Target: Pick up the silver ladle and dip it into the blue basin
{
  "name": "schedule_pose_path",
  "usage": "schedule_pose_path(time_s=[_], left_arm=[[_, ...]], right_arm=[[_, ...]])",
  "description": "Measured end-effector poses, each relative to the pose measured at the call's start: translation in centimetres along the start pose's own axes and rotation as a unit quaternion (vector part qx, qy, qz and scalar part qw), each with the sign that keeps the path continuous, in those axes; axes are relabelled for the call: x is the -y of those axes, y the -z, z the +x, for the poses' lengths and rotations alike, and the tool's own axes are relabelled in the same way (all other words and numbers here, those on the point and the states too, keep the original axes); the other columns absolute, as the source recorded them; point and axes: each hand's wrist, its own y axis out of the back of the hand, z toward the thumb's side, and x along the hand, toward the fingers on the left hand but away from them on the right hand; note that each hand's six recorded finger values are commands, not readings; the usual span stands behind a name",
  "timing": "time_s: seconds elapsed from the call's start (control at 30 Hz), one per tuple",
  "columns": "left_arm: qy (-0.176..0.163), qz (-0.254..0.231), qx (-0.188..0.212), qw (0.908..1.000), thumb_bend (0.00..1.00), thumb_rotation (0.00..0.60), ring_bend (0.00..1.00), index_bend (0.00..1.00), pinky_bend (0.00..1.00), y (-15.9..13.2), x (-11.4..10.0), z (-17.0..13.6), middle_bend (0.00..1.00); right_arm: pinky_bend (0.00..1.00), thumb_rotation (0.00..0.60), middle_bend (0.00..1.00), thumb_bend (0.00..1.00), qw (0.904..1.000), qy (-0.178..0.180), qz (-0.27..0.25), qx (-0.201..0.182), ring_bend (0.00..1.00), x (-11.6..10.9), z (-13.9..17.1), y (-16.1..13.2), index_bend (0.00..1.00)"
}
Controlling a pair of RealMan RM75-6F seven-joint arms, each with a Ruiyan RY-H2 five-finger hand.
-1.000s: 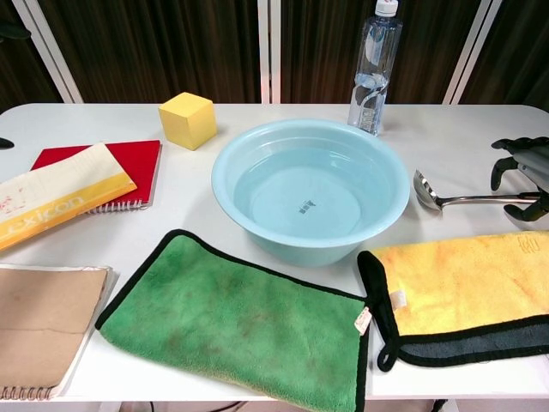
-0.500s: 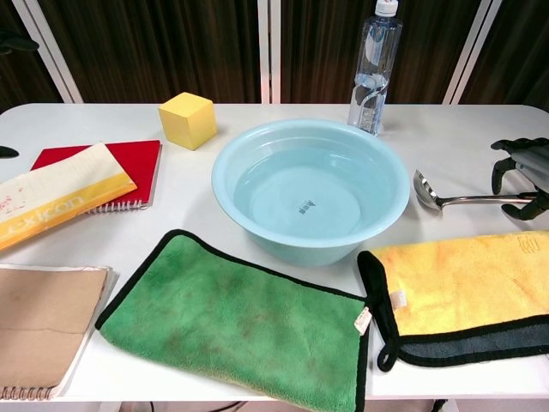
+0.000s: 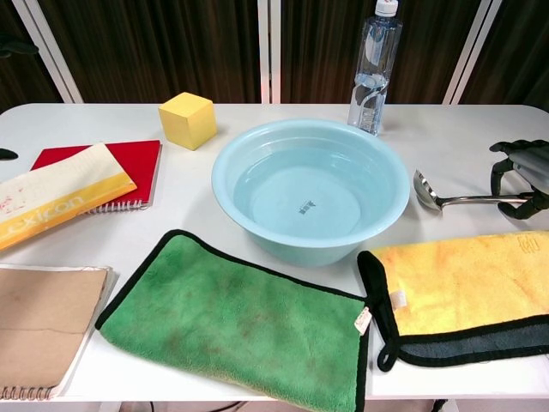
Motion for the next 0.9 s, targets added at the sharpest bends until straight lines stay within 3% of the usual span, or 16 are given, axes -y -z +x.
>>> schedule_pose_path(time_s=[0.57, 0.77, 0.9], left_arm=[[0.005, -0.005, -0.008, 0.9999, 0.04, 0.6, 0.02, 0.08, 0.17, 0.47, 0.09, 0.13, 0.04], [0.006, -0.007, -0.006, 0.9999, 0.04, 0.6, 0.02, 0.08, 0.17, 0.41, 0.08, 0.16, 0.04], [0.006, -0.009, -0.004, 0.9999, 0.04, 0.6, 0.02, 0.08, 0.17, 0.39, 0.08, 0.15, 0.04]], right_arm=[[0.0, 0.6, 0.05, 0.44, 1.0, -0.005, 0.001, 0.003, 0.0, 0.23, -0.3, -0.09, 0.52], [0.0, 0.6, 0.07, 0.46, 1.0, -0.002, -0.004, 0.001, 0.0, 0.15, -0.25, -0.26, 0.62], [0.0, 0.6, 0.17, 0.48, 0.9998, 0.005, -0.016, -0.003, 0.0, -0.13, -0.11, -0.39, 0.72]])
